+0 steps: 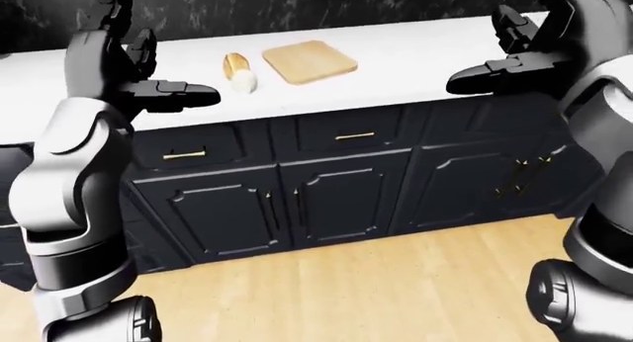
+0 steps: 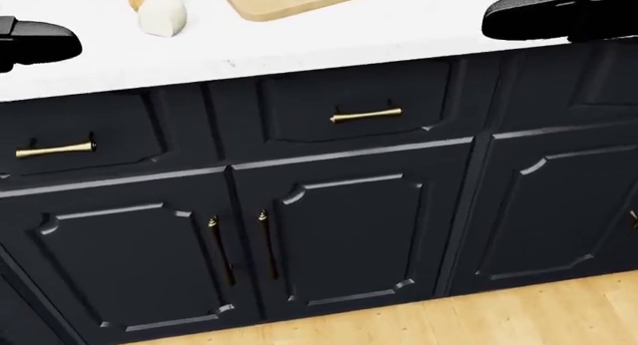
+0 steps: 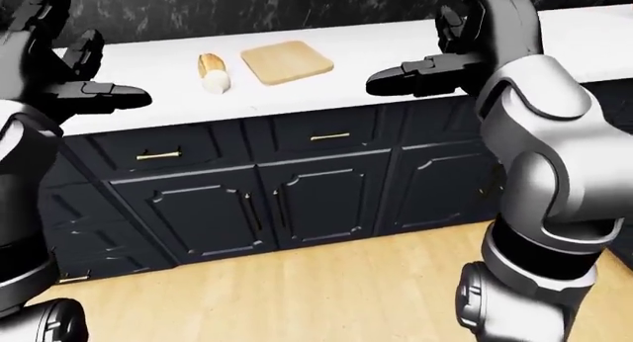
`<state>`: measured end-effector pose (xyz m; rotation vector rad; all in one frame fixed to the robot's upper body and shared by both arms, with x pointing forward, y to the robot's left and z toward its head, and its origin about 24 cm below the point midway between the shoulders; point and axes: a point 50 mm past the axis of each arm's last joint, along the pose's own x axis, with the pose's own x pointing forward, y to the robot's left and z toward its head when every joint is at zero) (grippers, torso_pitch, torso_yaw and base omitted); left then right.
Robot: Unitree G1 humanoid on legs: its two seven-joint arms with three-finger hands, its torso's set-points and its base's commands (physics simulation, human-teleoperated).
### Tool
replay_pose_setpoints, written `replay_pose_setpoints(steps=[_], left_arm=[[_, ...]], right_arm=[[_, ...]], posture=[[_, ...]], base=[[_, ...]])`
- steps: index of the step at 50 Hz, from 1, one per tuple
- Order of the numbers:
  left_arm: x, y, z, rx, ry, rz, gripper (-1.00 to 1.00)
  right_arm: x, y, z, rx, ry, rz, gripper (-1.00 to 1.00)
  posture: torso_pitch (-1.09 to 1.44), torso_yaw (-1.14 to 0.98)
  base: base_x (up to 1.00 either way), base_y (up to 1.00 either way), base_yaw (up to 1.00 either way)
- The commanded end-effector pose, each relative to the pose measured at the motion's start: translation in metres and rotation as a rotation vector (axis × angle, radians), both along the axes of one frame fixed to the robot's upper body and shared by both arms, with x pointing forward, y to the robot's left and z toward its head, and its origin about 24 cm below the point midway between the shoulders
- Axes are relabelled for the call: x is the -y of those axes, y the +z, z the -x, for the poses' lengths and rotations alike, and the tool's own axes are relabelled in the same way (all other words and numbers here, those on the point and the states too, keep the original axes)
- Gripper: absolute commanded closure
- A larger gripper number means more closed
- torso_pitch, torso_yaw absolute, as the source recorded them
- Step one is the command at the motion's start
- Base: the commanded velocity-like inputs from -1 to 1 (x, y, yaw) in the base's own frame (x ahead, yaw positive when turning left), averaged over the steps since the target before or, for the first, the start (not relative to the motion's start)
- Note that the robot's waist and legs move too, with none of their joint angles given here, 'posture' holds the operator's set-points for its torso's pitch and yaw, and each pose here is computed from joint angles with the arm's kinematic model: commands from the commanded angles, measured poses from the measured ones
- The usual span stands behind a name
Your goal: Place the bread and cheese on the cutting board.
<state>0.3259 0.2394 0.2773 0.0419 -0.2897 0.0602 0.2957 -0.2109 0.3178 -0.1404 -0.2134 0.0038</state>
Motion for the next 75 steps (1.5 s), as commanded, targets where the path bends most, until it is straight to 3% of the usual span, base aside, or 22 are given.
replay_pose_setpoints(steps=[1,31,42,43,48,50,57,75], left_arm=[[0.007,0.023,0.007,0.112,-0.025,-0.024,-1.0],[0.006,0.021,0.008,0.106,-0.026,-0.019,-1.0],[0.006,0.02,0.006,0.106,-0.025,-0.027,-1.0],[0.005,0.019,0.005,0.105,0.001,-0.062,-1.0],[0.005,0.017,0.005,0.094,-0.013,-0.042,-1.0],[0.005,0.017,0.005,0.094,-0.014,-0.039,-1.0],[0.005,0.014,0.003,0.089,-0.016,-0.033,-1.0],[0.004,0.015,0.004,0.089,-0.015,-0.03,-1.0]], right_arm=[[0.006,0.022,0.01,0.12,-0.033,0.0,-1.0],[0.004,0.019,0.01,0.115,-0.018,-0.005,-1.0],[0.009,0.016,0.005,0.098,-0.072,0.005,-1.0],[0.009,0.016,0.005,0.095,-0.075,0.01,-1.0],[0.013,0.015,0.004,0.094,-0.101,0.015,-1.0],[0.014,0.012,0.003,0.088,-0.125,0.06,-1.0],[0.013,0.009,0.004,0.082,-0.086,0.021,-1.0],[0.01,0.008,0.003,0.094,-0.081,0.04,-1.0]], posture=[[0.0,0.0],[0.0,0.0],[0.0,0.0],[0.0,0.0],[0.0,0.0],[0.0,0.0],[0.0,0.0],[0.0,0.0]], base=[[0.31,0.35,0.0],[0.49,0.1,0.0],[0.05,0.03,0.0],[0.0,0.0,0.0],[0.0,0.0,0.0],[0.0,0.0,0.0],[0.0,0.0,0.0],[0.0,0.0,0.38]])
